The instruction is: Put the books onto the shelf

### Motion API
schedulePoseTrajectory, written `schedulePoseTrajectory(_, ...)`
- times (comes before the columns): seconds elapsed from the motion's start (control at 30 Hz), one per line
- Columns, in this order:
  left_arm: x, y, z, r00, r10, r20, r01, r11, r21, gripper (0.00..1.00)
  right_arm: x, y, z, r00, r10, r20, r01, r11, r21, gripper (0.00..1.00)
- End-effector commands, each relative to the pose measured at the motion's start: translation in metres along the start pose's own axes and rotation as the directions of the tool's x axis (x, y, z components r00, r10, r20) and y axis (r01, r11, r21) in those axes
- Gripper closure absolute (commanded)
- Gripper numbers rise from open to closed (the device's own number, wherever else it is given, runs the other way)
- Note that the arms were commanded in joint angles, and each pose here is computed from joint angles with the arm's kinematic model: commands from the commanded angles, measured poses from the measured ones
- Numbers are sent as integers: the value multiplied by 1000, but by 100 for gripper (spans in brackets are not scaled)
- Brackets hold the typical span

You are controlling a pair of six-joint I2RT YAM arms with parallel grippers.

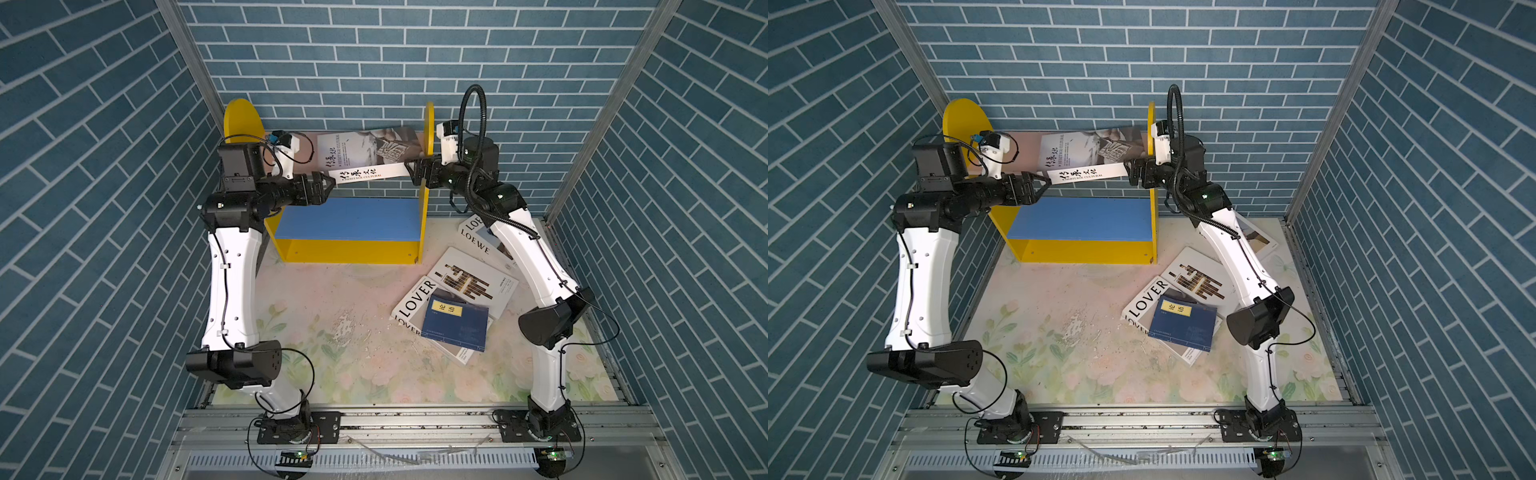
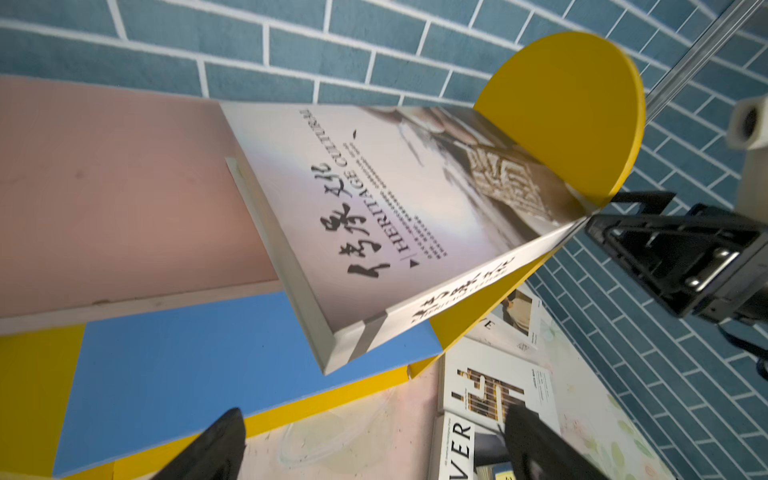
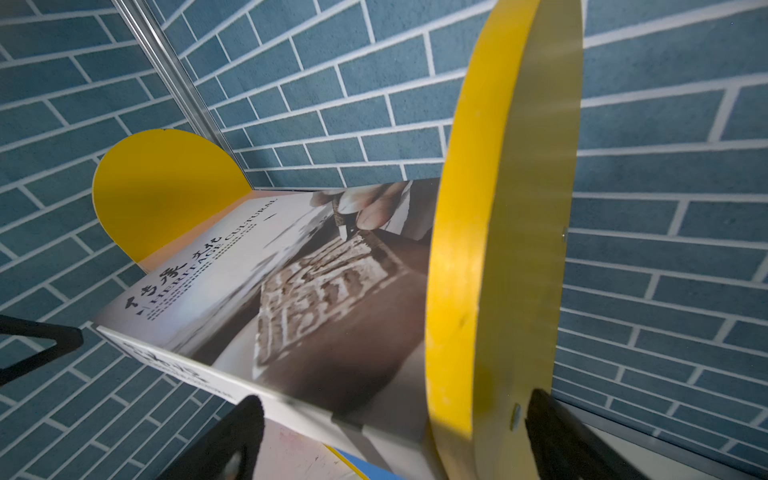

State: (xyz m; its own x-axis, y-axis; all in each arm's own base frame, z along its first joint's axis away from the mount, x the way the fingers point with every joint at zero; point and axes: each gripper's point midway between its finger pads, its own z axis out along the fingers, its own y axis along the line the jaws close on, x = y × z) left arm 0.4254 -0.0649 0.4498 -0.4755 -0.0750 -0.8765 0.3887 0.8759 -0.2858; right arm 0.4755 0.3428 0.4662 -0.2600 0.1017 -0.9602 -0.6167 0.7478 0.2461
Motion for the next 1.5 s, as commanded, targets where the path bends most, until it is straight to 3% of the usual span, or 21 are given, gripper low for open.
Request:
schedulePoseTrajectory(0.0,26,11,5,995,-6,-98,2,999,-41,4,-8,3,0,1000,-8,25,8,1000,-11,2)
schedulePoseTrajectory(0.2,12,24,17,999,-14,-38,11,997,-75,8,-12,0,-1,999,-8,35,8,1000,0,2)
schedulePoseTrajectory(0.4,-10,33,32,999,-18,30,21,997,-80,25,-13,-2,-2,999,-2,39,2,1000,6,2)
schedulePoseTrajectory(0.57,-21,32,46,998,-13,62,17,998,-56,32,-13,-2,-1,999,-1,43,0,1000,13,2)
schedulePoseTrajectory(1.47,-48,1,88,993,28,111,-39,994,99,39,-17,-8,6,996,27,79,-30,999,31,2)
